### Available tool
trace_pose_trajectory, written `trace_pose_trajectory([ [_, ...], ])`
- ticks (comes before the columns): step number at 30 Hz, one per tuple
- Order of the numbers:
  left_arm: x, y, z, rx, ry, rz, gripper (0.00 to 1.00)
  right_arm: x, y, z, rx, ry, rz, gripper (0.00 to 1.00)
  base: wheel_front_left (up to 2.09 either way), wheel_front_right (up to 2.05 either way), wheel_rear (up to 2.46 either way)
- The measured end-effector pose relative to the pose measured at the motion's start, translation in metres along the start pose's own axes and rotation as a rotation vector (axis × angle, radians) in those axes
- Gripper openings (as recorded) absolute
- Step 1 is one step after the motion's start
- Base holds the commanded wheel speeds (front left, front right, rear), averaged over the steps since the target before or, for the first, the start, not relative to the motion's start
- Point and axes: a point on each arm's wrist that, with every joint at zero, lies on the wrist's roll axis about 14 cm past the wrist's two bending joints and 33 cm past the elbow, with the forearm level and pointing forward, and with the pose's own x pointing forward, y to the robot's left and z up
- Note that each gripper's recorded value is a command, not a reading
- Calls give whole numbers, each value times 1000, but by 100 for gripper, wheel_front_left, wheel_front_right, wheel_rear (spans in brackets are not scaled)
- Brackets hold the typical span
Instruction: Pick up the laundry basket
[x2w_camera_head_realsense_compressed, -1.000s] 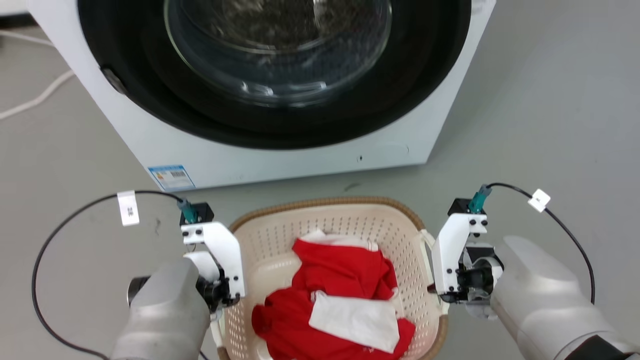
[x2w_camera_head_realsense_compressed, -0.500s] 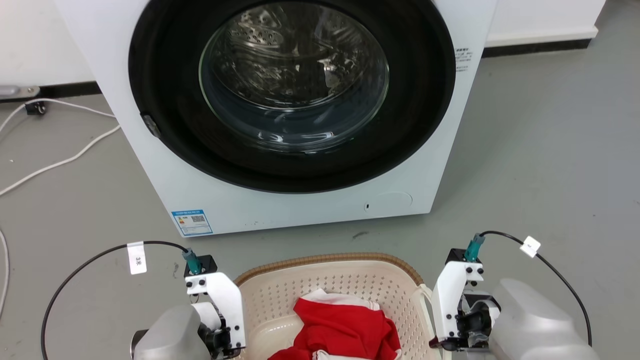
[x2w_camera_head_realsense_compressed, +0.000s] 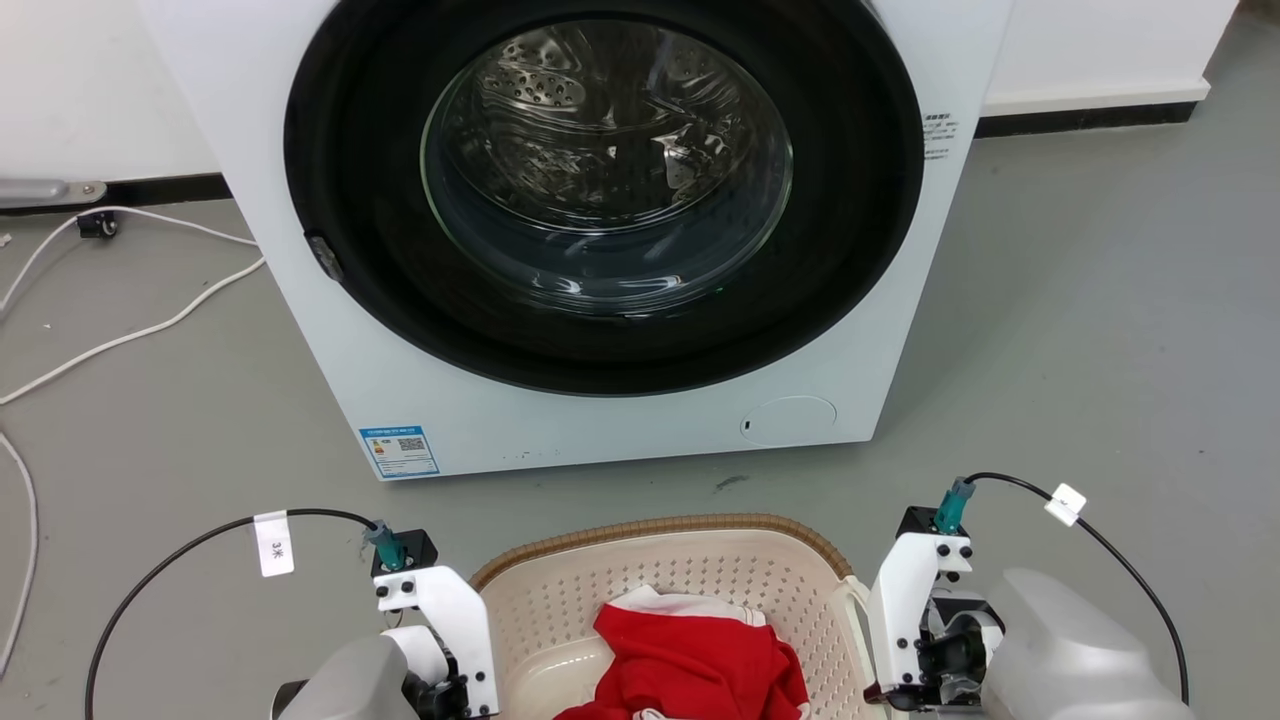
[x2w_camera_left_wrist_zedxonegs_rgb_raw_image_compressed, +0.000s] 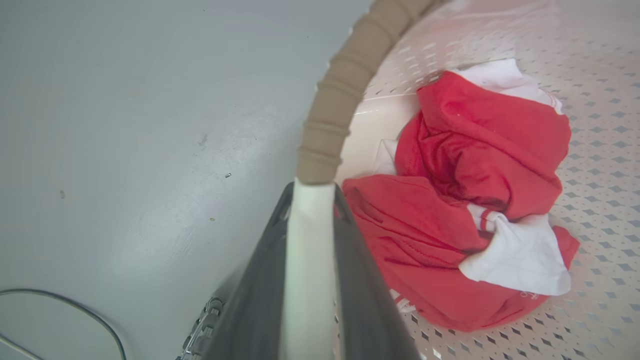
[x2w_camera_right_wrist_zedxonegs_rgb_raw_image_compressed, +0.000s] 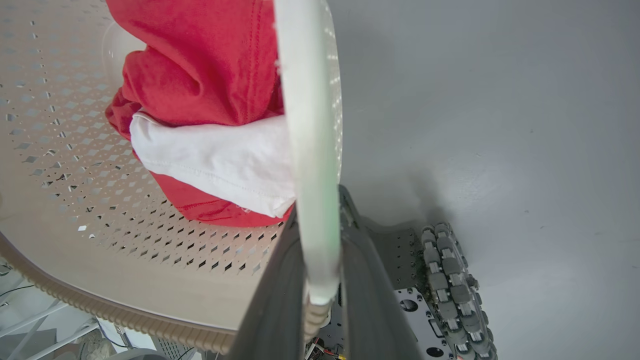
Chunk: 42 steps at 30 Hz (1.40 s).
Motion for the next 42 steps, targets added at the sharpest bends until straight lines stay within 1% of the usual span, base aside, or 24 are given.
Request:
trace_pose_trajectory([
  [9,0,-2,1,0,-26,-7,0,3,-1,-5,5,9,-1,0,0,0,0],
  [42,3,-5,-1,-4,-28,-20,0,5,-5,-5,16,13,-8,0,0,0,0],
])
